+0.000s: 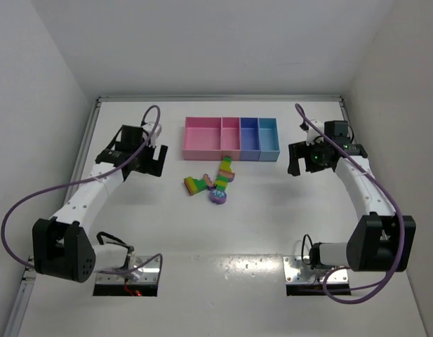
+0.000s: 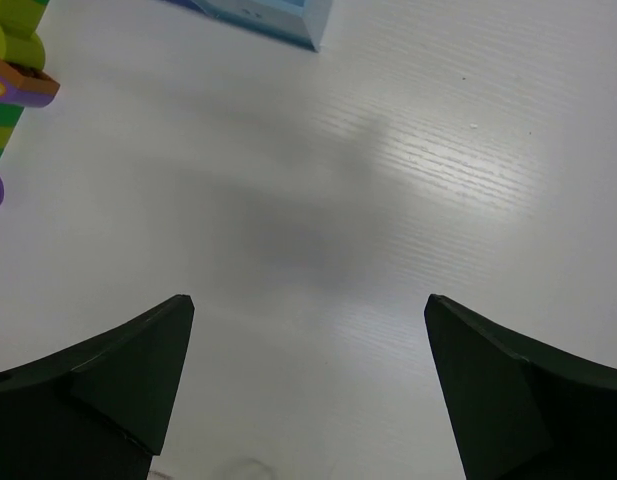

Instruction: Sort the legos into containers by color

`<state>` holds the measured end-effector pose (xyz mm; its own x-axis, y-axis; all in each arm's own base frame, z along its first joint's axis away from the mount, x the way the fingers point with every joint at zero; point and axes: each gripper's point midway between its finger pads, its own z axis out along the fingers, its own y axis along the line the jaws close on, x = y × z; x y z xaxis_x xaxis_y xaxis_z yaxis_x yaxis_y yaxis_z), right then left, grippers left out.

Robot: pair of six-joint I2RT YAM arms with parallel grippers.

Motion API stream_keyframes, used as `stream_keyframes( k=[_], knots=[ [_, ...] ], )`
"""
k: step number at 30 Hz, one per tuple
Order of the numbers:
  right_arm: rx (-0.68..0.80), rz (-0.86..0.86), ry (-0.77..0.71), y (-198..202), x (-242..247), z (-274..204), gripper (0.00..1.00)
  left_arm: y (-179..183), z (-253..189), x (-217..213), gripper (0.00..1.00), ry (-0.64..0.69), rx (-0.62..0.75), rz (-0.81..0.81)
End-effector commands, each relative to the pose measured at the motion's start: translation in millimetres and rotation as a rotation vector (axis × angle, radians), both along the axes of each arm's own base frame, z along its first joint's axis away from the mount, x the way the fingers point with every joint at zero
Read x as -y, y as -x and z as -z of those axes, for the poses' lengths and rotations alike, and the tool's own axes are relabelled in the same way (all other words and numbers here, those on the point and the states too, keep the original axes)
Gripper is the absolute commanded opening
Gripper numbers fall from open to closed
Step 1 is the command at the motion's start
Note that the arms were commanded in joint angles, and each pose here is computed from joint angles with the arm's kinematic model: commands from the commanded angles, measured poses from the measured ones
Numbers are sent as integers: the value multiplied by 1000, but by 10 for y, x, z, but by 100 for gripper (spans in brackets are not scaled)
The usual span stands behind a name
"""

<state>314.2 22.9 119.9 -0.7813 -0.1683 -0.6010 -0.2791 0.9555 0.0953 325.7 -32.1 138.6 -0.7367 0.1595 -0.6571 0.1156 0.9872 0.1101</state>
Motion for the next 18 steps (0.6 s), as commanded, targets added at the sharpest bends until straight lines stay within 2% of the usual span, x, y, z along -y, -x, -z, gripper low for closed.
stream_keyframes(
  k=[1, 3, 7, 9, 18],
  knots=[
    [1, -77, -2, 85, -44, -30, 99, 153, -347, 588, 99, 65, 80, 442],
    [-6, -126, -28, 133, -117, -28, 99, 333, -271, 878, 97, 43, 61, 599],
    [7, -140, -32, 135, -134, -59, 99, 535, -81, 1247, 91, 42, -18, 731],
    [16, -135, -22, 132, -116, -58, 99, 542, -9, 1352, 88, 48, -36, 751],
    [34, -133, -15, 221, -91, -93, 99, 300, 199, 1751, 88, 0, -61, 810]
  ],
)
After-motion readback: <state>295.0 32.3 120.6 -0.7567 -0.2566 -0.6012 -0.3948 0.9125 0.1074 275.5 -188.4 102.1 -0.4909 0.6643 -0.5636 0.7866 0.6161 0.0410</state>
